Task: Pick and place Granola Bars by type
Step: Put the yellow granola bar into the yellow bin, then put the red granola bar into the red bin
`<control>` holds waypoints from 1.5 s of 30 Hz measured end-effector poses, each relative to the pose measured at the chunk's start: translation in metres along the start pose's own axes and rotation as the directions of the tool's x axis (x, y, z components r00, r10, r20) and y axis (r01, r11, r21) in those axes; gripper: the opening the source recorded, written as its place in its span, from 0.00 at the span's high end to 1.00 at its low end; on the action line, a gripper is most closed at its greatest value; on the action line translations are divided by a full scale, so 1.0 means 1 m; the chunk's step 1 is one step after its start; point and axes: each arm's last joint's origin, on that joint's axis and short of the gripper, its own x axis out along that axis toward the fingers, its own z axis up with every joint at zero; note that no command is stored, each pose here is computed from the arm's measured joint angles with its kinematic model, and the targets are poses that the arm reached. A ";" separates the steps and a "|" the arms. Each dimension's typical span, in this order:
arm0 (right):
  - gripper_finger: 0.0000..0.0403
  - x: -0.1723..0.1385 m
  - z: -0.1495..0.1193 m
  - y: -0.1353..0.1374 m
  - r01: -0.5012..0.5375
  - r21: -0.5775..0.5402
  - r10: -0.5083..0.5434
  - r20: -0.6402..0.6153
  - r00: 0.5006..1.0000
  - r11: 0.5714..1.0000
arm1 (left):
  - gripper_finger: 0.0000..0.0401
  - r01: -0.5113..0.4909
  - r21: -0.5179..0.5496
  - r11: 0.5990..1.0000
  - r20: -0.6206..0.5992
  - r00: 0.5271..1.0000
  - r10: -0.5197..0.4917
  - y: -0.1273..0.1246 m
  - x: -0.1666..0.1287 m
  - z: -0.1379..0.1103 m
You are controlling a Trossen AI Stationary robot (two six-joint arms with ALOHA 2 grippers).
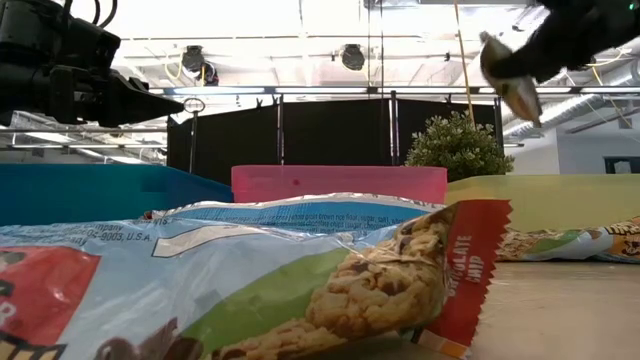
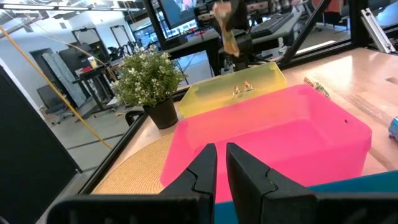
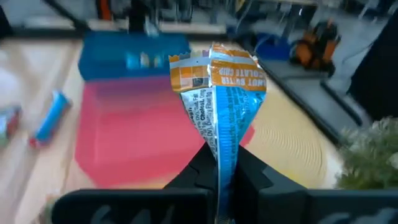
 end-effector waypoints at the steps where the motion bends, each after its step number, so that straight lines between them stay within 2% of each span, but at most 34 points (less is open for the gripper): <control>1: 0.98 0.004 -0.002 0.000 0.003 -0.006 -0.003 -0.028 1.000 1.000 | 0.89 0.000 0.000 1.000 0.000 1.000 0.000 0.000 0.000 0.000; 7: 0.95 0.040 -0.016 -0.004 0.033 0.014 -0.028 -0.246 0.969 0.999 | 0.89 0.000 0.000 1.000 0.000 1.000 0.000 0.000 0.000 0.000; 12: 0.97 0.068 -0.040 -0.007 0.004 0.072 0.033 -0.499 0.866 0.997 | 0.89 0.001 0.001 1.000 -0.002 1.000 -0.001 0.000 0.000 0.000; 15: 0.98 0.079 -0.049 -0.007 -0.006 0.088 0.056 -0.581 0.812 0.996 | 0.89 0.002 0.002 1.000 -0.007 1.000 -0.002 0.000 0.000 -0.001; 23: 0.95 0.094 -0.061 -0.010 0.045 0.048 0.006 -0.753 0.657 0.998 | 0.89 0.002 0.006 1.000 -0.007 1.000 -0.002 0.000 0.000 -0.001; 26: 0.95 0.096 -0.064 -0.008 0.004 0.063 0.046 -0.771 0.635 0.998 | 0.89 0.003 0.003 1.000 -0.007 1.000 -0.003 0.000 0.000 -0.001; 29: 0.91 0.097 -0.063 -0.008 -0.011 0.075 0.064 -0.767 0.638 0.997 | 0.89 0.003 0.002 1.000 -0.007 1.000 -0.003 0.000 0.000 -0.001; 31: 0.84 0.097 -0.060 -0.008 -0.020 0.075 0.070 -0.749 0.659 0.997 | 0.89 0.002 0.004 1.000 -0.005 1.000 -0.002 0.000 0.000 0.000; 34: 0.72 0.098 -0.054 -0.008 -0.019 0.063 0.058 -0.699 0.713 0.998 | 0.89 -0.014 -0.003 1.000 0.047 0.999 0.014 0.001 0.000 0.004; 38: 0.59 0.095 -0.043 -0.011 0.030 0.038 0.000 -0.617 0.787 0.999 | 0.89 -0.002 -0.101 0.995 0.133 0.991 0.015 0.003 -0.001 0.013; 42: 0.53 0.089 -0.029 -0.015 0.046 0.018 -0.030 -0.517 0.856 0.999 | 0.89 0.026 -0.156 0.987 0.120 0.993 -0.007 0.005 0.002 0.023; 45: 0.53 0.084 -0.015 -0.015 0.026 0.026 -0.013 -0.401 0.916 0.999 | 0.89 0.062 -0.184 0.981 0.069 0.996 -0.050 0.006 0.008 0.041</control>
